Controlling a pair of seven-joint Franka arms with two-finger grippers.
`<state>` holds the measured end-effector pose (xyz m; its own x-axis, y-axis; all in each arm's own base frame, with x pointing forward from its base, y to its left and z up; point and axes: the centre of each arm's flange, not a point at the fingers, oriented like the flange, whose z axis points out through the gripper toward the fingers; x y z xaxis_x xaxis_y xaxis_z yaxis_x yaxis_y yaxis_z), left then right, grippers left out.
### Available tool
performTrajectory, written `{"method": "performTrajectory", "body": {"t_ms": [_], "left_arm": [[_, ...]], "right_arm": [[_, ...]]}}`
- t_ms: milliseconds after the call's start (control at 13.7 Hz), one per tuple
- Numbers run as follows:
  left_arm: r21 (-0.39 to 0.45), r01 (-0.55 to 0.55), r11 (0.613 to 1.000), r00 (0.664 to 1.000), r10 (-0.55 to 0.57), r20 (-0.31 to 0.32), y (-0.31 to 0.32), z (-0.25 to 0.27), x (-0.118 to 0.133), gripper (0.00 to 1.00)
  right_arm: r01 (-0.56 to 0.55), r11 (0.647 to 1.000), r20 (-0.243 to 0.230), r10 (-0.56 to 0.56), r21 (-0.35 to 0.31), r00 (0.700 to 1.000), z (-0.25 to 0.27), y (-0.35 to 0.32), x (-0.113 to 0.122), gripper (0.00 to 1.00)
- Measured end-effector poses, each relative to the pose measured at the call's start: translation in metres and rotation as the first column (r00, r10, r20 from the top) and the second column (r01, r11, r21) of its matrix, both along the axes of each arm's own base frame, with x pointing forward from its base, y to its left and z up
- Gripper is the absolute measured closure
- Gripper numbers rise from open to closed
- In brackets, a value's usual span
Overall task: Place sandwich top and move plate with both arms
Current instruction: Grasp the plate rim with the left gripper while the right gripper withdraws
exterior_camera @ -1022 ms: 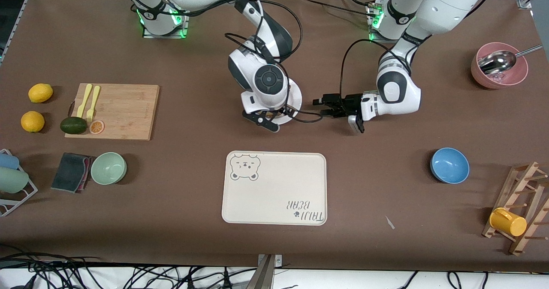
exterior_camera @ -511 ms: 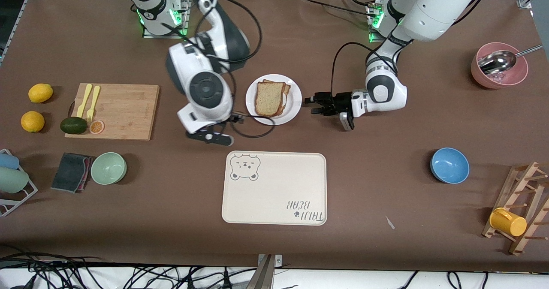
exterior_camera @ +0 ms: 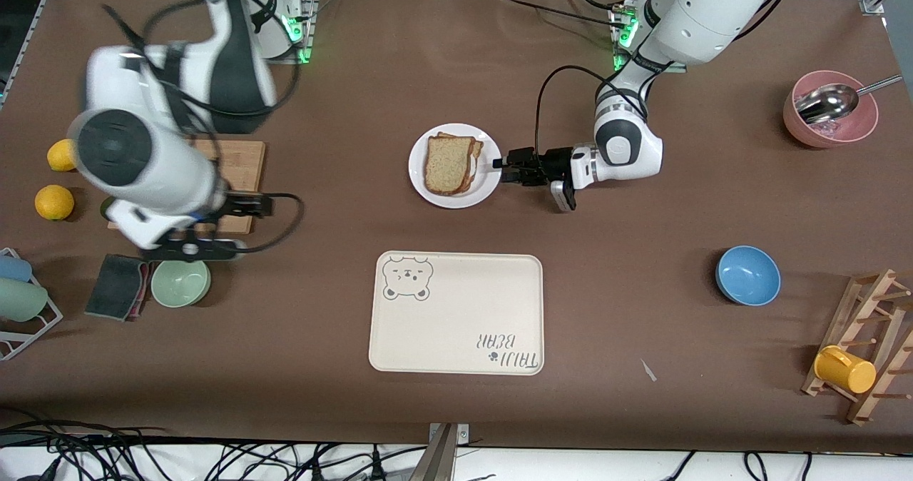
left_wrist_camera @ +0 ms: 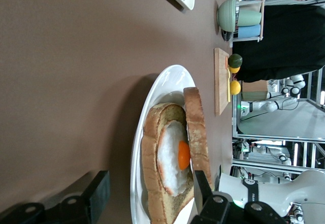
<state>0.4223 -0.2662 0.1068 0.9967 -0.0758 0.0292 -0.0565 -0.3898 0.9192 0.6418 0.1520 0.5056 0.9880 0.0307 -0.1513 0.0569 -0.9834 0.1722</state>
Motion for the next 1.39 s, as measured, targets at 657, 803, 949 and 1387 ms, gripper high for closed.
{"method": "performTrajectory", "body": {"t_ms": [657,803,949,1387], "left_arm": [[0.014,0.011,1.000,1.000,-0.011,0.013,-0.017,0.002,-0.003,0.46],[0.028,0.010,1.000,1.000,-0.010,0.016,-0.017,0.002,-0.004,0.50],[0.044,0.004,0.999,1.000,-0.004,0.017,-0.019,0.001,-0.005,0.51],[0.098,0.022,0.995,0.999,-0.025,0.033,-0.030,-0.001,-0.012,0.51]], "right_arm": [[0.025,0.995,-0.046,-0.021,0.099,0.999,0.040,-0.096,-0.017,0.00],[0.024,0.990,-0.055,-0.017,0.141,0.998,0.038,-0.104,-0.017,0.00],[0.038,0.985,-0.045,-0.030,0.167,0.999,0.043,-0.121,-0.018,0.00],[0.054,0.980,0.048,-0.065,0.193,0.997,0.080,-0.183,-0.051,0.00]]}}
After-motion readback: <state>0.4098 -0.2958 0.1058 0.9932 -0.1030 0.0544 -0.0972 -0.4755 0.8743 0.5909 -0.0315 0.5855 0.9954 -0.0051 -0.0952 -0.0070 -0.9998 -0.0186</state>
